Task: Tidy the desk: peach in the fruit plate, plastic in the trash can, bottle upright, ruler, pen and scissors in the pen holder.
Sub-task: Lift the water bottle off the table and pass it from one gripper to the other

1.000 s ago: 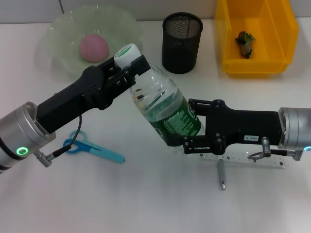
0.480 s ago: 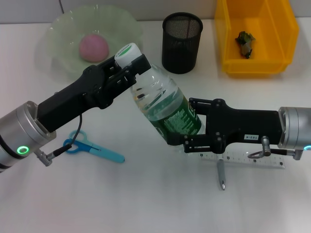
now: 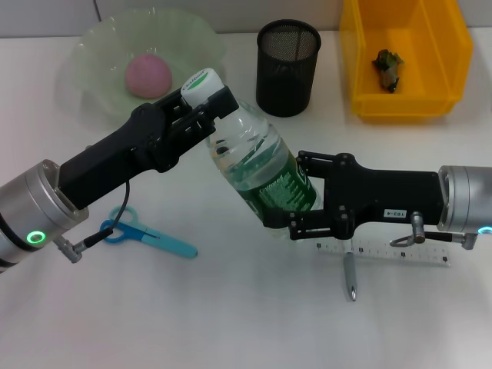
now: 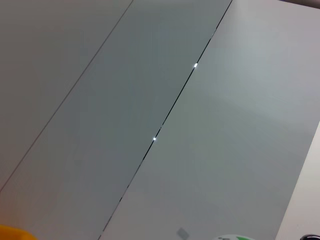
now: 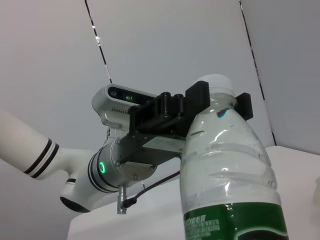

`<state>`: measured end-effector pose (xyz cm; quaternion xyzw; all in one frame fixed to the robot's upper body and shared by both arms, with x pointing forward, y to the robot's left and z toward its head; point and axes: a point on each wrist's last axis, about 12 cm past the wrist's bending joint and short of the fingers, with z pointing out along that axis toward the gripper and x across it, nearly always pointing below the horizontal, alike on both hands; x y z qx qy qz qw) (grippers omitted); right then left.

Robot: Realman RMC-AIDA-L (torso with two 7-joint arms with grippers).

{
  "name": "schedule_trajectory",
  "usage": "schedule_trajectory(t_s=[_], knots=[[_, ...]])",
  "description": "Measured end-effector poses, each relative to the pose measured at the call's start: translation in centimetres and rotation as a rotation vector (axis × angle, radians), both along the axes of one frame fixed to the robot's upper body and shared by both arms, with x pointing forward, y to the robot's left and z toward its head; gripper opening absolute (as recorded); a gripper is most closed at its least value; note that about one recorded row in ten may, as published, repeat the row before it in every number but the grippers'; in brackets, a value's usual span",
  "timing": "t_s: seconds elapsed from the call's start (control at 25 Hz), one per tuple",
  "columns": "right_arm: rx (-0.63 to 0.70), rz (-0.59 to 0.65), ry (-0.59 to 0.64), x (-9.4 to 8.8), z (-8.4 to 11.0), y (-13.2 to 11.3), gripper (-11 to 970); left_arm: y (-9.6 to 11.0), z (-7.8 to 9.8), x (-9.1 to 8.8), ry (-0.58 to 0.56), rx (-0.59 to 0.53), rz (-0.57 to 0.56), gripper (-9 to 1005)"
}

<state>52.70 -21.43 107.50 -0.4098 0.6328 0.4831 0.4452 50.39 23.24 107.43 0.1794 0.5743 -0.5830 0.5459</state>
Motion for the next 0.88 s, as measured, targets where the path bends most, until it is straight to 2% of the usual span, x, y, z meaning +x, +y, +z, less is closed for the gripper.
schedule_trajectory(t_s=[0.88], knots=[[-0.031,-0.002,-0.003,0.29,-0.11,0.00,833,0.55,0.03,0.50,-0.007,0.035,0.025,439]])
